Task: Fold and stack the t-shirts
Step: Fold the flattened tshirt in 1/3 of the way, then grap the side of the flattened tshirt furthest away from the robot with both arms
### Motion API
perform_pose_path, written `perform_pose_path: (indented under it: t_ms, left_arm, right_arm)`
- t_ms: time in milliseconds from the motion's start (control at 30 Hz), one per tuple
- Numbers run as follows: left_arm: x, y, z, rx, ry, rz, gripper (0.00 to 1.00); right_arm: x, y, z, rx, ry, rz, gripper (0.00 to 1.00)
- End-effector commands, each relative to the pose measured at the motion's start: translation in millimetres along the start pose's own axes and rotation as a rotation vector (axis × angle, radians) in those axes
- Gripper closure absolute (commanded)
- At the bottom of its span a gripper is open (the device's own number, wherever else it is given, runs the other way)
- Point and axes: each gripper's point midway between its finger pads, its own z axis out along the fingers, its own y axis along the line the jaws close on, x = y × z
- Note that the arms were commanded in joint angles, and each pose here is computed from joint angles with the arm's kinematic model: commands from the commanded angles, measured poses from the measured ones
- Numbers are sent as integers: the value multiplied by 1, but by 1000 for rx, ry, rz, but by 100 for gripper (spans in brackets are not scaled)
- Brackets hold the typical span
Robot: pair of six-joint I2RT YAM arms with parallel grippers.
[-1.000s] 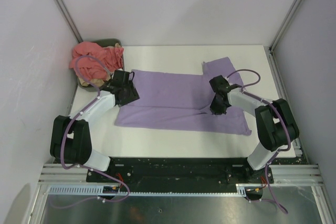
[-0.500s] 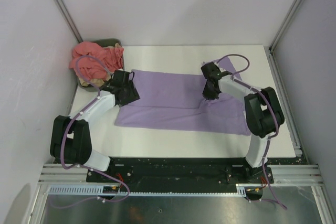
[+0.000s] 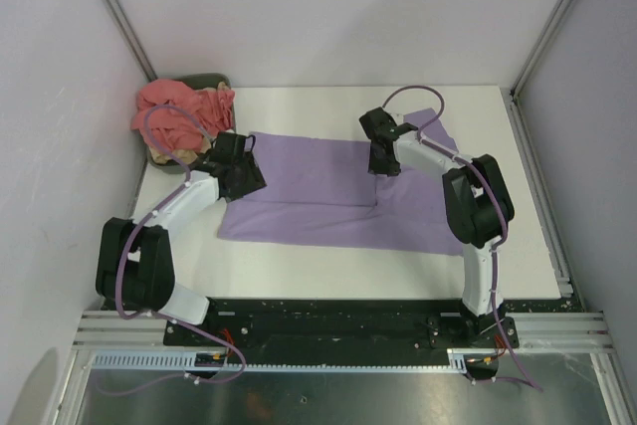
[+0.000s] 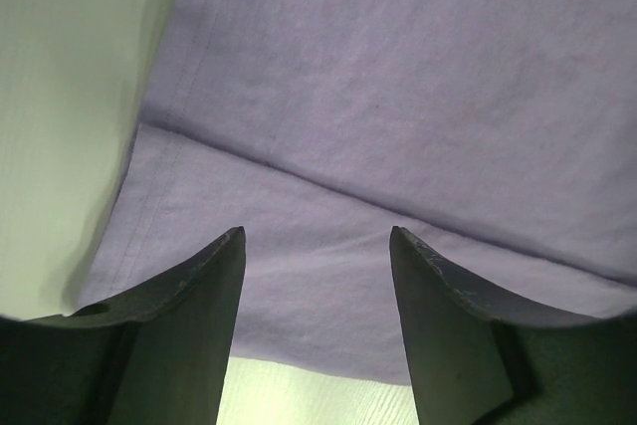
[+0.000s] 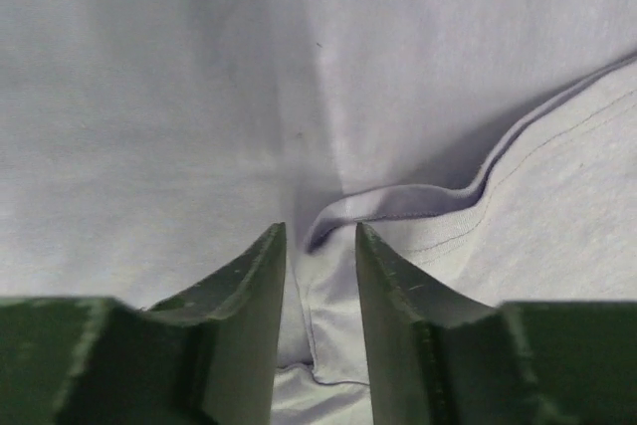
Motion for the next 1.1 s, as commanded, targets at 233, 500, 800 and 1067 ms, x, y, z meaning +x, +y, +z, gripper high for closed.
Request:
perform_pose_path:
  t_ms: [233,500,800,1067]
  left_arm:
    - [-110,-50,22,-13,-204,18,34]
    - [-184,-65,75,-91,-301,44,37]
    - [-211,-60,125,-137,-319,34,42]
    - [-207,-50,153,-162,-288,-16,45]
  right_arm:
    - [-66,-16,-47,-65,-147,61,48]
    - [-63,-41,-88,-121,-184,130,48]
    - [-62,-57,-126,-165,-218,146,48]
    - [-64,-63,-135,-178,-229,154,49]
